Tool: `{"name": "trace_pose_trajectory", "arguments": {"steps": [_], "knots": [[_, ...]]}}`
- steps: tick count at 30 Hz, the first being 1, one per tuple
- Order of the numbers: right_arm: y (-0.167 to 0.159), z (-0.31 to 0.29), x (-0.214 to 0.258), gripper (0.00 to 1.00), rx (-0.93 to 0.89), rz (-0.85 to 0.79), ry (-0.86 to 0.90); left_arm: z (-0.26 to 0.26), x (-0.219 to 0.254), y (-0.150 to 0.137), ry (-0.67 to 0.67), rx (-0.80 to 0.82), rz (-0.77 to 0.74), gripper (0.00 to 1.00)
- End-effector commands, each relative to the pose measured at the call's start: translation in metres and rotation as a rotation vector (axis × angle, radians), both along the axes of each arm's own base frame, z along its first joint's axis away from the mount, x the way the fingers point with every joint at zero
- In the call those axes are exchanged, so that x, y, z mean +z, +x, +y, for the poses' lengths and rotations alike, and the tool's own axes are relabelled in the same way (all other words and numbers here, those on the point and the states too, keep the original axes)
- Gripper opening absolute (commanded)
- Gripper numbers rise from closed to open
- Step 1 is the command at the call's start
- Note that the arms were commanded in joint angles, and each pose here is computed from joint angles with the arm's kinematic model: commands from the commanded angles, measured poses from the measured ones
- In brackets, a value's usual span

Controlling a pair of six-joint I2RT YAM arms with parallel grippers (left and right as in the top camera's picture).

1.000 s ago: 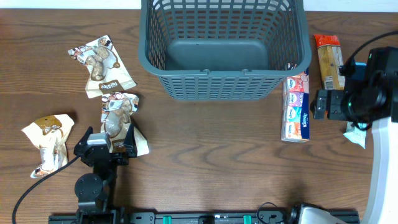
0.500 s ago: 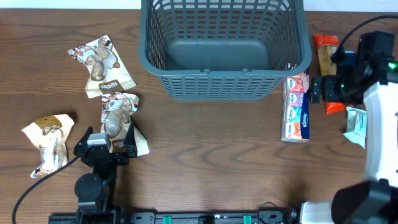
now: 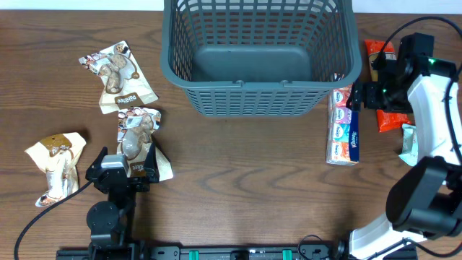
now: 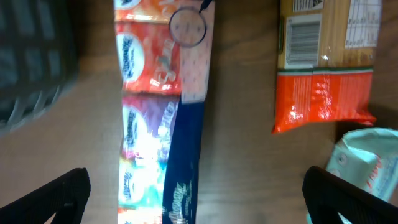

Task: Pack container
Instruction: 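Move right gripper over the Kleenex tissue pack and lower onto it, then close right gripper on the Kleenex tissue pack and lift it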

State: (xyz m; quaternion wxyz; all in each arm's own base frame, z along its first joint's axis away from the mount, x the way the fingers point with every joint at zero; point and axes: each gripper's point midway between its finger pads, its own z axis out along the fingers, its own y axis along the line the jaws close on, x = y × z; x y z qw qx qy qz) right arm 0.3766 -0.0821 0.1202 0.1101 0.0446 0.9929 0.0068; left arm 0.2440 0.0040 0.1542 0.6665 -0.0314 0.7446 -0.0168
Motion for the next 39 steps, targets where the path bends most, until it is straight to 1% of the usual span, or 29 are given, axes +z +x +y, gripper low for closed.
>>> {"name": "trace_pose_trajectory", "arguments": {"steps": [1,8,14,20,32,39], "knots": [[0.008,0.001,-0.006,0.99,-0.056,-0.009,0.040,-0.002,-0.015,0.000,-0.006,-0.008,0.035,0.99],[0.018,0.013,-0.021,0.99,-0.026,-0.017,0.049,-0.002,-0.015,0.000,-0.006,-0.008,0.035,0.99],[0.017,0.031,-0.038,0.99,0.013,-0.015,0.075,-0.002,-0.015,0.000,-0.006,-0.008,0.035,0.99],[0.008,0.045,-0.062,0.99,0.031,0.008,0.082,-0.002,-0.015,0.000,-0.006,-0.008,0.035,0.99],[-0.009,0.049,-0.101,0.99,0.031,0.018,0.084,-0.002,-0.015,0.000,-0.006,-0.008,0.035,0.99],[0.002,0.046,-0.102,0.99,0.031,-0.035,0.074,-0.002,-0.015,0.000,-0.006,-0.008,0.035,0.98]]}}
